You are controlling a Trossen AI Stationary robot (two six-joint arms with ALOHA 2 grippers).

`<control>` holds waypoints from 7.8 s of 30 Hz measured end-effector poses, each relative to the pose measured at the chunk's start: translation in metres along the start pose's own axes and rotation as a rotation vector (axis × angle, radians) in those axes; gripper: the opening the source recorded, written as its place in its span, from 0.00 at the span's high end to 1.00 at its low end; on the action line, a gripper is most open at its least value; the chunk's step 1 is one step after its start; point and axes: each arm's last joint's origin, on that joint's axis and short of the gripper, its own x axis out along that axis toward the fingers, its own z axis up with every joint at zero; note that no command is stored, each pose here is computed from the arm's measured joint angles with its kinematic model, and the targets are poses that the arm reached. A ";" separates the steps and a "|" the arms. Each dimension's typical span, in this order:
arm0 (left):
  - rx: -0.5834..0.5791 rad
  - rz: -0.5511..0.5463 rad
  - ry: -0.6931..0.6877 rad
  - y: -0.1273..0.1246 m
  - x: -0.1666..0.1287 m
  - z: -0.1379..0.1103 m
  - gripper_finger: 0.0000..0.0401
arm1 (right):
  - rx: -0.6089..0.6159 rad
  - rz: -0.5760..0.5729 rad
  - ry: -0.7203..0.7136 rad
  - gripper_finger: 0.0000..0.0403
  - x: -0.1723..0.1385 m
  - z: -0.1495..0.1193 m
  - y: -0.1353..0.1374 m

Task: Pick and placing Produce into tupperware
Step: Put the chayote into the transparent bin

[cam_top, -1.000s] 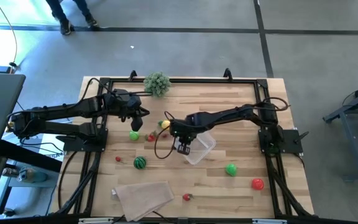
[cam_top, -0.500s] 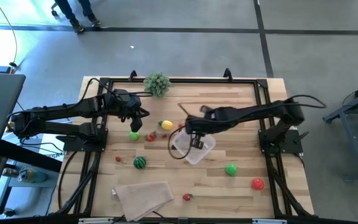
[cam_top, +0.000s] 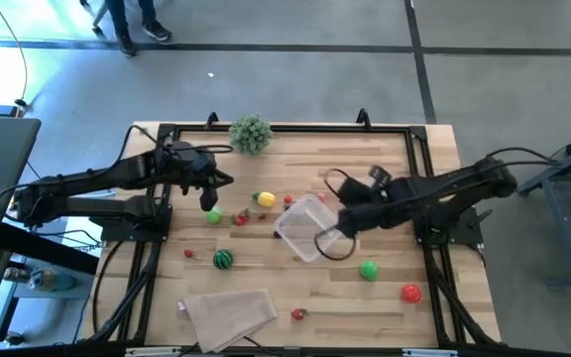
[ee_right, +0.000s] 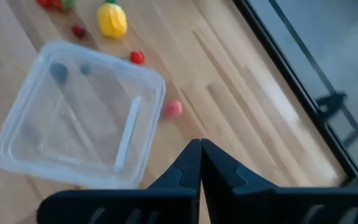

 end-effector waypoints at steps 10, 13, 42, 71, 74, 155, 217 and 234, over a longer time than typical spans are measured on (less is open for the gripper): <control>-0.016 -0.004 -0.031 -0.002 -0.021 -0.004 0.96 | 0.127 0.013 0.010 1.00 -0.037 -0.048 0.021; -0.021 -0.005 -0.036 -0.002 -0.025 -0.006 0.96 | 0.193 0.048 0.001 1.00 -0.047 -0.059 0.028; 0.159 -0.150 -0.055 -0.007 -0.043 -0.012 0.96 | 0.195 0.427 -0.158 1.00 0.026 -0.127 -0.022; 0.418 -0.323 -0.017 -0.011 -0.043 -0.019 0.96 | 0.180 0.636 -0.252 1.00 -0.012 -0.086 -0.057; 0.418 -0.323 -0.017 -0.011 -0.043 -0.019 0.96 | 0.242 0.663 -0.196 1.00 -0.009 -0.085 -0.051; 0.417 -0.322 -0.017 -0.011 -0.043 -0.019 0.96 | 0.649 -0.046 0.481 0.64 0.041 -0.139 0.091; 0.418 -0.322 -0.017 -0.011 -0.043 -0.019 0.96 | 0.674 -0.064 0.403 0.24 0.101 -0.179 0.123; 0.418 -0.322 -0.017 -0.011 -0.043 -0.019 0.96 | 0.668 -0.069 0.404 0.30 0.101 -0.180 0.122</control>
